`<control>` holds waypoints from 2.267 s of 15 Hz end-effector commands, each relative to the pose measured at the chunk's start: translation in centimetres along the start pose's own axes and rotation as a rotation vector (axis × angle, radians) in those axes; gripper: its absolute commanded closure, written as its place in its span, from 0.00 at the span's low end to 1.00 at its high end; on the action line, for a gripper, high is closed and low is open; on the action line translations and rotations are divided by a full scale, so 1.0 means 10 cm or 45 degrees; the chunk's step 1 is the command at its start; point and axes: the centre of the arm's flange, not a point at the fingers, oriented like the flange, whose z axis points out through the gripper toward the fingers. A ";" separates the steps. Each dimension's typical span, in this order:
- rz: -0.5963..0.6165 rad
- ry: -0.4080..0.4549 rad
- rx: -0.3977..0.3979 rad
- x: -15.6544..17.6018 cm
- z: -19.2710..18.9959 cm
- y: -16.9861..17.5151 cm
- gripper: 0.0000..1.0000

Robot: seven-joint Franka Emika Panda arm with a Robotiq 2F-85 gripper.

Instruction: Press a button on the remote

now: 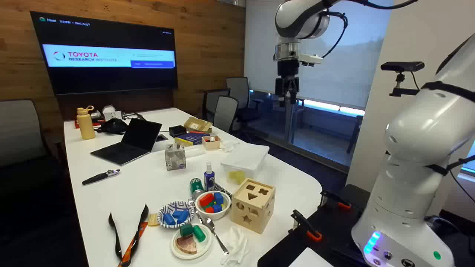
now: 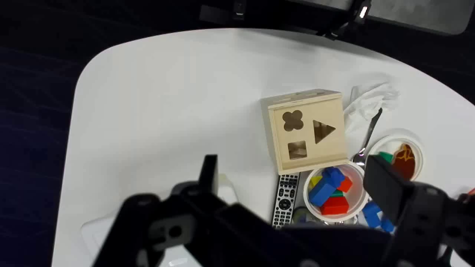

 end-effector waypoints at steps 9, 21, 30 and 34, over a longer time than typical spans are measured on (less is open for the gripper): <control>-0.057 0.070 0.077 1.07 1.04 -0.06 0.00; -0.126 0.091 0.018 2.36 2.97 -0.44 0.54; -0.146 0.066 0.100 2.83 3.60 -0.33 1.00; -0.159 0.078 0.130 2.99 3.78 -0.36 1.00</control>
